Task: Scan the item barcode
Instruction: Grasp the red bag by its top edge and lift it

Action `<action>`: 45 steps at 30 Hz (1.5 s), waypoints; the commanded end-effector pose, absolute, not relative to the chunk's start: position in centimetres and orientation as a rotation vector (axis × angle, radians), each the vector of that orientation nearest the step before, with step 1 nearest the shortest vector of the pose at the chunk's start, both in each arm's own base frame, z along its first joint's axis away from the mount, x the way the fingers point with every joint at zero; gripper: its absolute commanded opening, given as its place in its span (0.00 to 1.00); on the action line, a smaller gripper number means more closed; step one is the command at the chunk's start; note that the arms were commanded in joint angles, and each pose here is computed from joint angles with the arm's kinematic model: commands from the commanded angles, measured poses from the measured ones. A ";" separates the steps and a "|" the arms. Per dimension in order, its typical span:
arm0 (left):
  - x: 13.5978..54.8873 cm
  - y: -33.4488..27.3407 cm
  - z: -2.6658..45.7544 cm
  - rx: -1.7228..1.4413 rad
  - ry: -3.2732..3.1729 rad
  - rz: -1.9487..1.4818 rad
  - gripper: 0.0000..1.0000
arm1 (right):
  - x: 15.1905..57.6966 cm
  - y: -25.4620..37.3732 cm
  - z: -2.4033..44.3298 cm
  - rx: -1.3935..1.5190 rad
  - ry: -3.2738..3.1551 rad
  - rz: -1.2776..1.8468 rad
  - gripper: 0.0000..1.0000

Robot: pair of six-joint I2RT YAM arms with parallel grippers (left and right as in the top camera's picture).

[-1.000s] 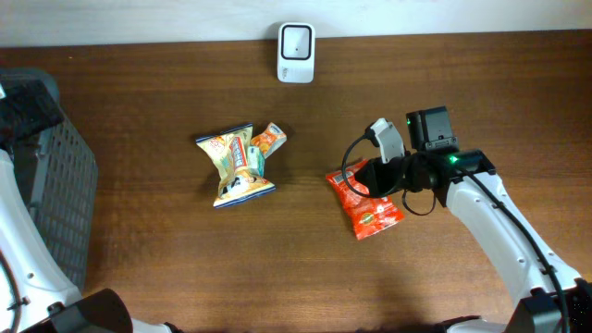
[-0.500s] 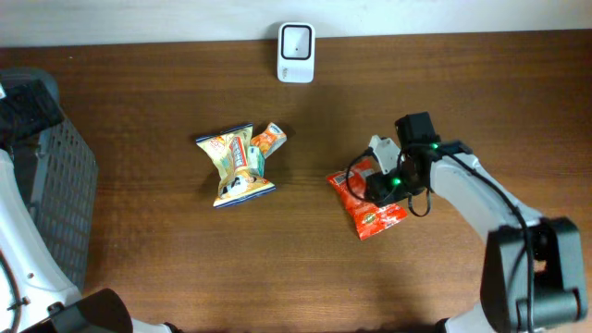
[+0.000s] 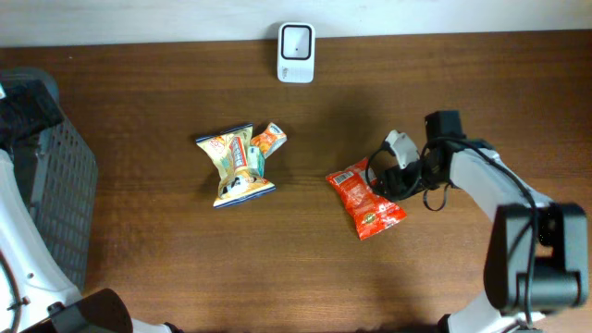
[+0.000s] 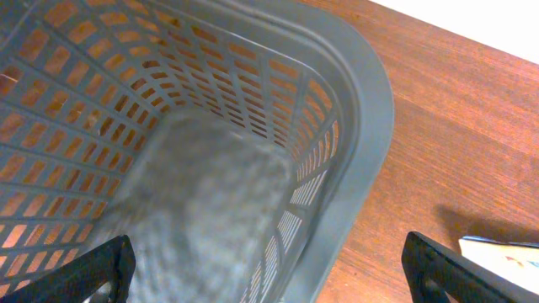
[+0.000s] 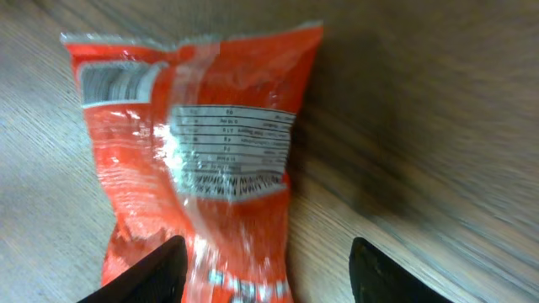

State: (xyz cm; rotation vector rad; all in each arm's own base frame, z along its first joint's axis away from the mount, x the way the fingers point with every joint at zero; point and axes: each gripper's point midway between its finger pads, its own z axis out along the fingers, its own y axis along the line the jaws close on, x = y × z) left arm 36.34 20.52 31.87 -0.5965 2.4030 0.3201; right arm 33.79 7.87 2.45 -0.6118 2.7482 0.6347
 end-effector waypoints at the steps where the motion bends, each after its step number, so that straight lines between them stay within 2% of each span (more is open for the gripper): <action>1: 36.2 20.6 32.0 -0.581 2.404 0.329 0.99 | 33.2 9.6 0.7 -0.671 2.755 0.754 0.60; 4: 36.2 20.6 32.0 -0.581 2.404 0.329 0.99 | 32.5 10.6 -0.4 -0.682 2.777 0.822 0.55; 6: 36.2 20.6 32.0 -0.581 2.404 0.329 0.99 | 31.9 11.4 -0.6 -0.700 2.782 0.865 0.46; 7: 36.2 20.6 32.0 -0.581 2.404 0.329 0.99 | 31.8 11.6 -0.7 -0.688 2.794 0.866 0.38; 10: 36.2 20.6 32.0 -0.581 2.404 0.329 0.99 | 31.8 11.7 -0.9 -0.629 2.838 0.841 0.04; 15: 36.2 20.6 32.0 -0.581 2.404 0.329 0.99 | 32.7 11.9 0.2 -0.497 2.848 0.871 0.04; 19: 36.2 20.6 32.0 -0.581 2.404 0.329 0.99 | 34.1 12.9 4.4 -0.517 2.752 0.931 0.04; 25: 36.2 20.6 32.0 -0.581 2.404 0.329 0.99 | 35.8 14.0 15.2 -0.609 2.463 0.915 0.04; 29: 36.2 20.6 32.0 -0.581 2.404 0.329 0.99 | 34.5 15.0 21.9 -0.682 2.247 0.936 0.04; 33: 36.2 20.6 32.0 -0.581 2.404 0.329 0.99 | 32.3 15.9 26.5 -0.771 2.076 0.980 0.04; 40: 36.2 20.6 32.0 -0.581 2.404 0.329 0.99 | 29.9 16.2 30.2 -0.791 1.972 0.996 0.04; 45: 36.2 20.6 32.0 -0.581 2.404 0.329 0.99 | 31.4 15.3 29.4 -0.656 2.072 0.913 0.04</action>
